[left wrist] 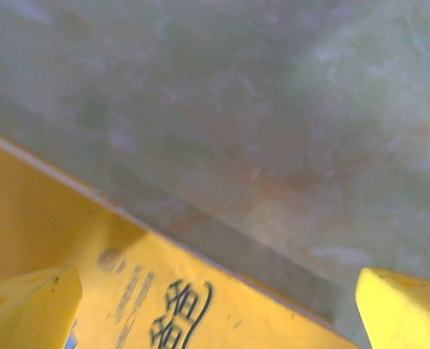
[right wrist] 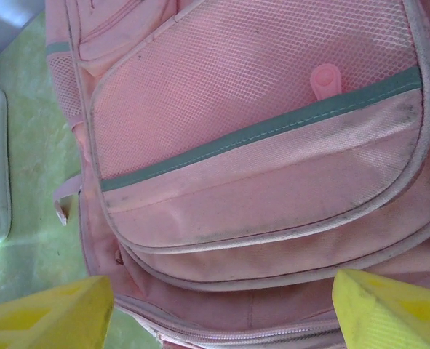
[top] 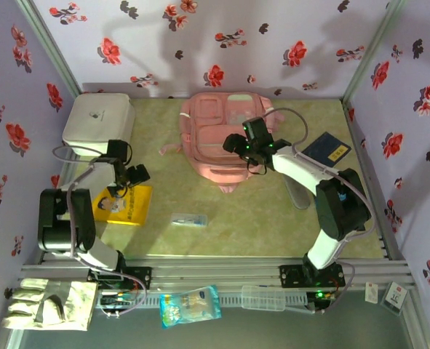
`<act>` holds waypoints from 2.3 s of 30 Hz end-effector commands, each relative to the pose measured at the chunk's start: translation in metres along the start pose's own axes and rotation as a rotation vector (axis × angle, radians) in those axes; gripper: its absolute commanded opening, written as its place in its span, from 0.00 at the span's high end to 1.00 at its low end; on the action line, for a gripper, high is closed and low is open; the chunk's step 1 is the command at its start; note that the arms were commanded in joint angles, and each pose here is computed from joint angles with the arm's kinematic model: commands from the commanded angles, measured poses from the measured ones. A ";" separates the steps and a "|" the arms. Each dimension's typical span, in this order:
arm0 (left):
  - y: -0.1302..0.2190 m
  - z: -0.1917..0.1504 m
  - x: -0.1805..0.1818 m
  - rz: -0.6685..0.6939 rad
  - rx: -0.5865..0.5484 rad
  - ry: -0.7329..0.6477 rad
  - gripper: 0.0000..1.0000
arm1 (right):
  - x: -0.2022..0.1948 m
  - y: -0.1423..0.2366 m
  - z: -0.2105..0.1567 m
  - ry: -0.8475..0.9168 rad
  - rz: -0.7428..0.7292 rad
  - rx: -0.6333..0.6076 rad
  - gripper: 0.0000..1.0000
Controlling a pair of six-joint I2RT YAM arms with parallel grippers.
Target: Pack books, pencil case, and school supplies into a backpack
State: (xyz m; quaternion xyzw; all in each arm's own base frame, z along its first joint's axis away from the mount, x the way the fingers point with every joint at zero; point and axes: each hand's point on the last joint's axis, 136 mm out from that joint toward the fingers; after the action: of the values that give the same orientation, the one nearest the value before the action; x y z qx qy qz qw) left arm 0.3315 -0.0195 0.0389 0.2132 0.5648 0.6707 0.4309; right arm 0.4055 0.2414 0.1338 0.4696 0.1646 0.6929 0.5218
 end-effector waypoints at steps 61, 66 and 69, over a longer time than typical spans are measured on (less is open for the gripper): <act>0.009 -0.054 -0.007 -0.286 0.175 0.186 0.16 | 0.147 -0.136 -0.180 0.726 0.086 0.461 0.53; 0.013 -0.054 -0.019 -0.325 0.191 0.173 0.22 | 0.138 -0.141 -0.186 0.730 0.062 0.481 0.57; 0.018 -0.051 -0.023 -0.340 0.184 0.165 0.24 | 0.133 -0.143 -0.188 0.733 0.046 0.488 0.58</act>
State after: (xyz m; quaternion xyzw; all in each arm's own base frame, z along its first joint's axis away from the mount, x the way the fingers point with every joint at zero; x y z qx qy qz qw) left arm 0.2876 -0.0563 0.0324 0.1070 0.6856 0.5699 0.4401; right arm 0.3402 0.4783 0.0295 0.3060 0.4424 0.7926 0.2873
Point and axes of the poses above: each hand's point on the last joint's axis, 136 mm out from that joint toward the fingers, its own y axis back along the fingers, its own x axis along the line the jaws close on, z = x × y, and after that the axes turned 9 degrees about y, right-handed
